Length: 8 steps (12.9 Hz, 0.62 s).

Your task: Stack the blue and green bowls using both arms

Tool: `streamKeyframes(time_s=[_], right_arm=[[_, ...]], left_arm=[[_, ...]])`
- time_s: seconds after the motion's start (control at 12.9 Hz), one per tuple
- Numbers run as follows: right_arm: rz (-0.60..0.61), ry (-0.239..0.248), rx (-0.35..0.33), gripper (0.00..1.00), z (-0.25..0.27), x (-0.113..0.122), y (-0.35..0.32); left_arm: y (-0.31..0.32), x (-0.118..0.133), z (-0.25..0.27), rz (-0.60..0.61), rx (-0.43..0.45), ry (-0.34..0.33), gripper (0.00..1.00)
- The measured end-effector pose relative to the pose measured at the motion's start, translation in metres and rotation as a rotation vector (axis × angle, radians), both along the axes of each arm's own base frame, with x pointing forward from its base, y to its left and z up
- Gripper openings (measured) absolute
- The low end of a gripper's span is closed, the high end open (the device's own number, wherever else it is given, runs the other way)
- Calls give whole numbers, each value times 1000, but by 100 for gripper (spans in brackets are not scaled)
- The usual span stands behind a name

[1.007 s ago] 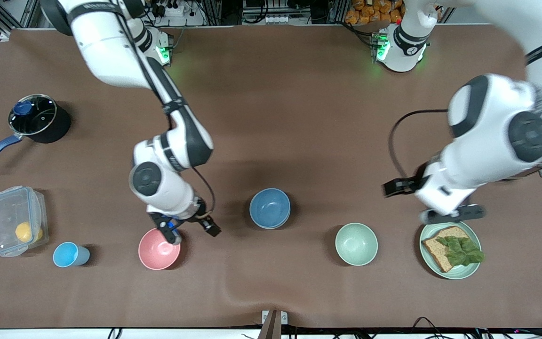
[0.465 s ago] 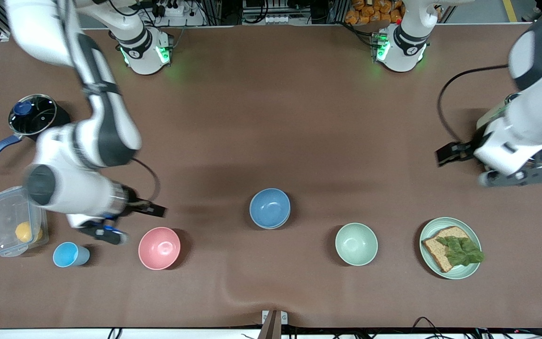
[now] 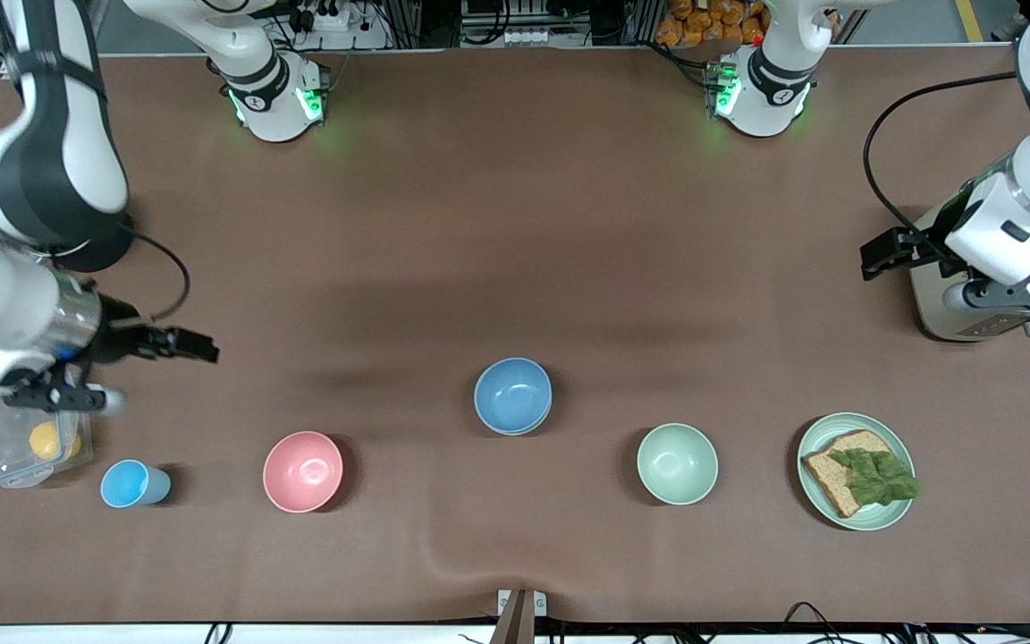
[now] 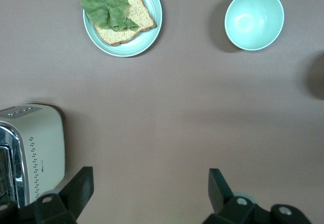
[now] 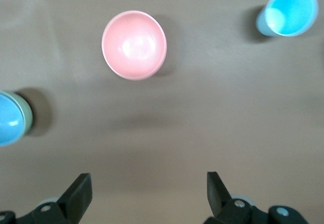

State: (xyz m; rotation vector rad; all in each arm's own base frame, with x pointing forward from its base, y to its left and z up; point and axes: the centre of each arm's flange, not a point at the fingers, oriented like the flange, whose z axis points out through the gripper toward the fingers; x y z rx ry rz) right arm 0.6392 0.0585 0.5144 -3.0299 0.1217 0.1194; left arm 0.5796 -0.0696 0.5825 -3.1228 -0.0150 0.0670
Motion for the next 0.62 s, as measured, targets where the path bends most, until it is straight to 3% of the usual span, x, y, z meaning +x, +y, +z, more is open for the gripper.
streamKeyframes(time_s=[0.31, 0.62], right_arm=[[39, 1, -111, 100, 68, -47, -15], [77, -17, -124, 100, 98, -69, -49]], left_arm=[[1, -3, 6, -2, -1, -9, 100], [2, -6, 20, 1, -3, -35, 100]])
